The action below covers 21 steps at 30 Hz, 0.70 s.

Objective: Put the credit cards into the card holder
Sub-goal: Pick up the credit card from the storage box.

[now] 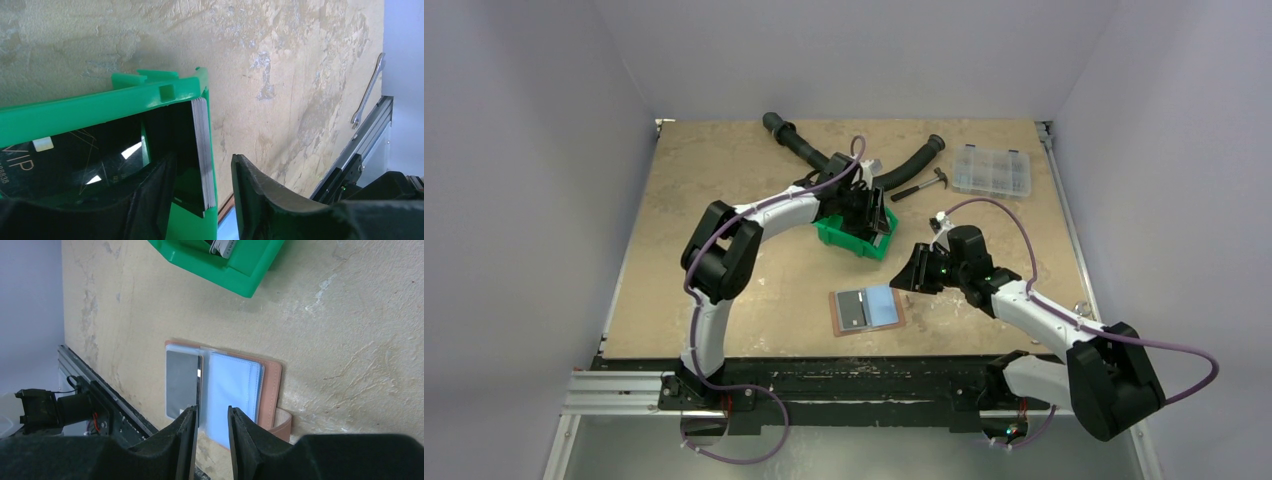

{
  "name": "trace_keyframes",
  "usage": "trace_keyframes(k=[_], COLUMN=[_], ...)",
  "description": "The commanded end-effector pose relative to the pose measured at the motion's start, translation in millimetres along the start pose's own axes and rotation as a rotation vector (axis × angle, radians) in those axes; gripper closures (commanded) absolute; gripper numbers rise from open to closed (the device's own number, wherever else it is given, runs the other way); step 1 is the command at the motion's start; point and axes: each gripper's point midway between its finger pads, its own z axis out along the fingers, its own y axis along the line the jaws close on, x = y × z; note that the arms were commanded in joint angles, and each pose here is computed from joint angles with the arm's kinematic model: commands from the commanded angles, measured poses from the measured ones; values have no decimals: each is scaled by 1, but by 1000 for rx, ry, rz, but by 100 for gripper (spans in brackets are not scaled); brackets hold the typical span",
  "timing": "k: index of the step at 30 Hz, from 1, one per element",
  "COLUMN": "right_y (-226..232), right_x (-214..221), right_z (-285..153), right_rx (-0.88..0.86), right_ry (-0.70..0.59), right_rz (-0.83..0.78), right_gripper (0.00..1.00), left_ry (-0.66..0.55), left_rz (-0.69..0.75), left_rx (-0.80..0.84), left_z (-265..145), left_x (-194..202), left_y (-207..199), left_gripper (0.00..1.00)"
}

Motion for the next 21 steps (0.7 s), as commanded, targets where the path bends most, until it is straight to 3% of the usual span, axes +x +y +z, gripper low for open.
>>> trace_keyframes(k=[1,12,21], right_y=[5,6,6], right_x=[-5,-5,-5], right_z=[0,0,1], right_rx=[-29,-29,-32], right_ry=[-22,-19,-15], right_rz=[-9,-9,-9], right_gripper=[64,64,64], left_ry=[-62,-80,-128], left_rz=[17,30,65], left_rx=[89,58,7], left_z=[-17,-21,-37], left_x=[-17,-20,-34], left_y=[-26,-23,-25], left_gripper=[57,77,87])
